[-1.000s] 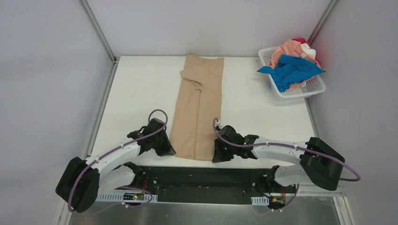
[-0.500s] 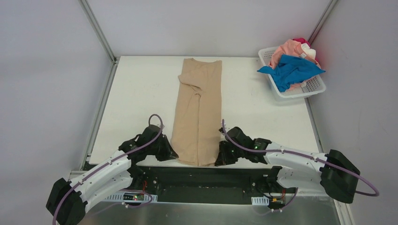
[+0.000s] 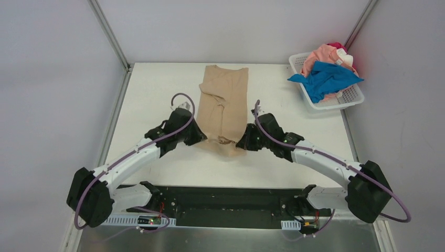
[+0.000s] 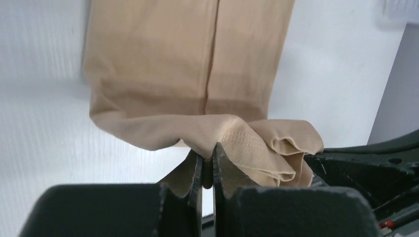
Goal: Fold and stack the t-shirts
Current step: Fold the folded rectangular tshirt in 1/3 of the way
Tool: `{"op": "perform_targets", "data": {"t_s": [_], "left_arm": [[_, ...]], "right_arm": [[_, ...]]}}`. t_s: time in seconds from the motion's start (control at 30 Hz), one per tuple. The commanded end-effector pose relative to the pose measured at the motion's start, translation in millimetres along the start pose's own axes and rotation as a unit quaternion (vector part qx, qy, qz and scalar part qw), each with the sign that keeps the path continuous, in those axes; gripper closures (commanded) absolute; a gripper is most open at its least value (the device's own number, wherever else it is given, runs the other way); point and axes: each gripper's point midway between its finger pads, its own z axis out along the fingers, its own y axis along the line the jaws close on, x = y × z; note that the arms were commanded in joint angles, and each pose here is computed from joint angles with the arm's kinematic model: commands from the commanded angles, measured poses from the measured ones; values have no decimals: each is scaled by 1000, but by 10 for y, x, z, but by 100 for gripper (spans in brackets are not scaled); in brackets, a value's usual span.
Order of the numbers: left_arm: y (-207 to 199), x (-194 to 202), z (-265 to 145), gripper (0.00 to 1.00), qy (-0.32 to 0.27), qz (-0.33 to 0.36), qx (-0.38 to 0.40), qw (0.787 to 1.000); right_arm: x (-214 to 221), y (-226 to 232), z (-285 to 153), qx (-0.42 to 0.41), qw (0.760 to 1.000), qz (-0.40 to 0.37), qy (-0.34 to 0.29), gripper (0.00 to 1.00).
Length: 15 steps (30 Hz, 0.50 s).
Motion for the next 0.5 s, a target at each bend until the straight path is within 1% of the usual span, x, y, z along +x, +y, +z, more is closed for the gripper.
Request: {"op": "perform_targets", "data": {"t_s": [0.0, 0.03, 0.07, 0.33, 0.47], "left_arm": [[-192, -758, 183, 100, -80, 10, -17, 997], [-183, -848, 248, 100, -77, -1, -21, 997], [-184, -929, 314, 100, -72, -7, -23, 997], [-209, -1483, 732, 100, -70, 0, -39, 997], [-200, -1640, 905, 100, -64, 7, -39, 997]], "right_arm": [[-811, 120, 32, 14, 994, -8, -112, 100], [-957, 49, 53, 36, 990, -3, -133, 100], [-1055, 35, 76, 43, 989, -2, -141, 100], [-1583, -117, 426, 73, 986, -14, -150, 100], [-1754, -262, 621, 93, 984, -14, -150, 100]]}}
